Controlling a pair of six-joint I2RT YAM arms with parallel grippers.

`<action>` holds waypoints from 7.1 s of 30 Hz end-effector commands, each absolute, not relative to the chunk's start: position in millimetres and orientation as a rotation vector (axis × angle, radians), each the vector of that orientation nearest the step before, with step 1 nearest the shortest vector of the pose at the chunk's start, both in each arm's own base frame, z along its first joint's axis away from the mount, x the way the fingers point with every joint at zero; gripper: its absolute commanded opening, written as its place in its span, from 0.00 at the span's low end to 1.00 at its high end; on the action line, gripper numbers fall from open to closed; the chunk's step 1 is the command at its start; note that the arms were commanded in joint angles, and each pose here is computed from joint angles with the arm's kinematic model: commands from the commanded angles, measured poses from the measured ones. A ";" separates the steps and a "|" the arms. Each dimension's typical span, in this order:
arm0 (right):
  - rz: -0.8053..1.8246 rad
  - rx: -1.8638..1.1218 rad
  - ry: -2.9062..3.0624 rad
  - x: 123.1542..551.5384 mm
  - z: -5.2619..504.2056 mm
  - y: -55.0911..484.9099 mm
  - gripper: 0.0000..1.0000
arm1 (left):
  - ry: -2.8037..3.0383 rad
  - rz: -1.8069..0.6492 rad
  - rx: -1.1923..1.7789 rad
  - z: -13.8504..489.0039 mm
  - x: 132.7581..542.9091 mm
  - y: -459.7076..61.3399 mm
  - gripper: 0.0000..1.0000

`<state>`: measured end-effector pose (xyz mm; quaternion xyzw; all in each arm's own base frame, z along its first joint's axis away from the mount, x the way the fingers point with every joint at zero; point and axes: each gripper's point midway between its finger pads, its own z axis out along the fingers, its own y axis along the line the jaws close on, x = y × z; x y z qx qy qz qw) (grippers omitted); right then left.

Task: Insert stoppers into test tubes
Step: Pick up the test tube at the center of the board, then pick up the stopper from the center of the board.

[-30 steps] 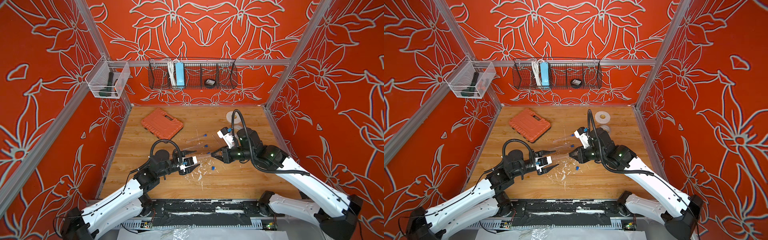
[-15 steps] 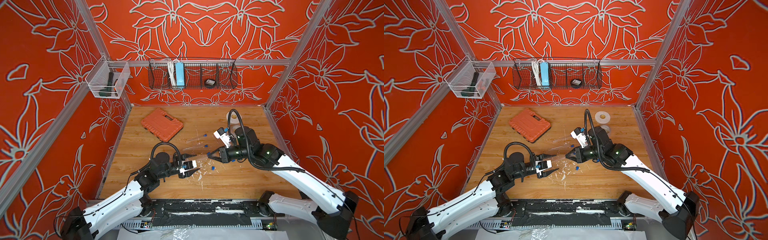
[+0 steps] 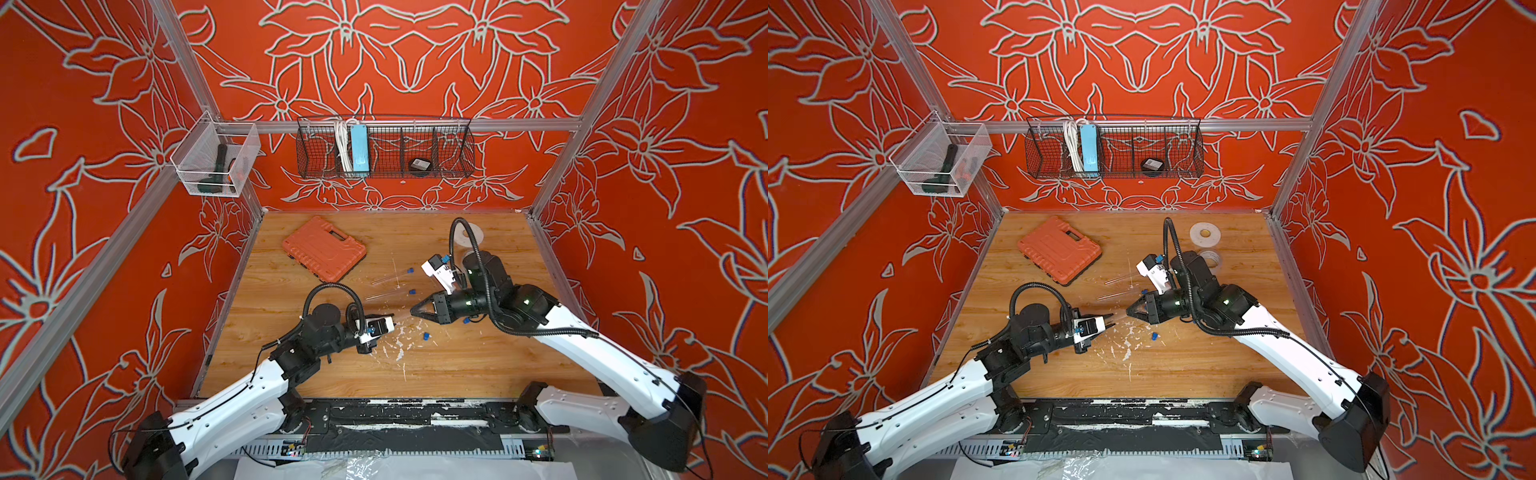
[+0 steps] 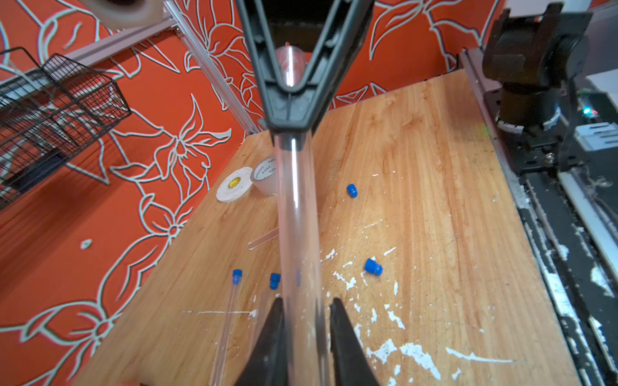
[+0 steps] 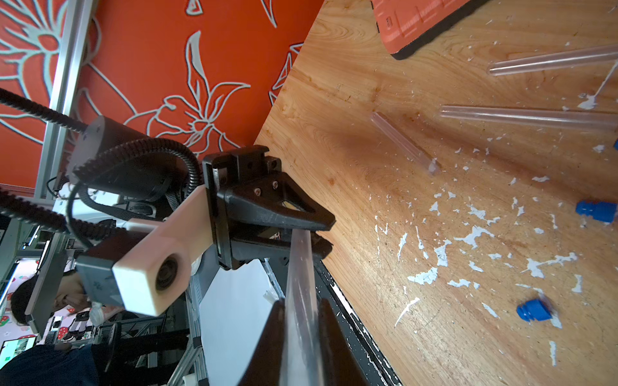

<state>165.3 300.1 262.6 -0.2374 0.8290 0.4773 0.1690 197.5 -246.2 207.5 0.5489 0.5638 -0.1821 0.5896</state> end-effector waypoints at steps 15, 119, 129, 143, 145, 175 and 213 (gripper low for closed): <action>1.297 -0.649 2.297 174.8 276.1 290.9 0.63 | 1.299 -0.424 1.252 220.6 202.1 -249.6 0.00; -0.022 -2.271 2.060 255.4 10.6 110.2 0.36 | 1.409 -0.331 1.087 231.9 191.1 -195.6 0.00; -0.016 -2.293 2.071 254.0 6.4 109.6 0.23 | 1.412 -0.328 1.091 229.8 191.6 -195.7 0.00; 0.045 -2.175 1.999 238.1 50.2 135.6 0.17 | 1.432 -0.309 1.096 222.9 194.3 -194.5 0.00; 0.041 -2.177 1.999 228.2 56.0 140.4 0.17 | 1.438 -0.302 1.098 221.9 195.6 -194.2 0.00; 0.206 -2.136 2.169 154.3 11.0 214.0 0.26 | 1.603 -0.089 1.062 186.6 228.6 -168.8 0.00; 0.106 -2.131 2.123 160.6 12.0 203.7 0.22 | 1.522 -0.121 1.042 203.7 219.7 -169.3 0.00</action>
